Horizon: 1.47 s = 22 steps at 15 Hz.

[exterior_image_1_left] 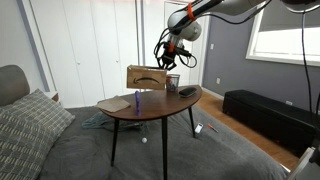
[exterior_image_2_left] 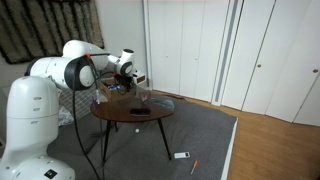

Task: Turn the box making the arrow on the box face the purple marker

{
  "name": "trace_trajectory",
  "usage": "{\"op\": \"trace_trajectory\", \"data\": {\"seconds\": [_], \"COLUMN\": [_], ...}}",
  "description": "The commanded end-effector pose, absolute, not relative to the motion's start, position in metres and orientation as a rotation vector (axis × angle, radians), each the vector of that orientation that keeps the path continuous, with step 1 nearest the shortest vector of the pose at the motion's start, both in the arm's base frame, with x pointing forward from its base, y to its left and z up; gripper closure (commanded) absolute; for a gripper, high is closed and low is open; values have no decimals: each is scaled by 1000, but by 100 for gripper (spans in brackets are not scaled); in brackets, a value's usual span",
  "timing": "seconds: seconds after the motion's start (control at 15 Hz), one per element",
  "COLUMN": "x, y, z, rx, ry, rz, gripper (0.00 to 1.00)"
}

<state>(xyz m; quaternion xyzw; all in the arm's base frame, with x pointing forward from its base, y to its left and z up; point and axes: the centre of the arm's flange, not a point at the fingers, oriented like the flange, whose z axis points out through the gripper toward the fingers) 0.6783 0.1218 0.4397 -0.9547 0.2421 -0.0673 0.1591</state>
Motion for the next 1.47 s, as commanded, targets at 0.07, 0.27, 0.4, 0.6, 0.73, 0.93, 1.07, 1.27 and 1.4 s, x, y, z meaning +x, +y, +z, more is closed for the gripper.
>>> {"op": "trace_trajectory", "data": {"seconds": [0.07, 0.27, 0.4, 0.6, 0.73, 0.93, 1.07, 1.27, 1.4], "x": [657, 649, 643, 633, 626, 613, 606, 597, 593], "y": [150, 162, 168, 173, 174, 170, 166, 165, 166], "z": [453, 445, 441, 436, 433, 428, 424, 416, 409], "rx": [-2676, -2677, -2673, -2664, -2658, -2640, -2627, -2624, -2642], "ry": [904, 1023, 1088, 1173, 1218, 1286, 1329, 1360, 1357], "rz": [-311, -371, -401, -418, -416, -408, -399, -383, -374], "gripper": [98, 98, 98, 98, 98, 98, 98, 98, 98]}}
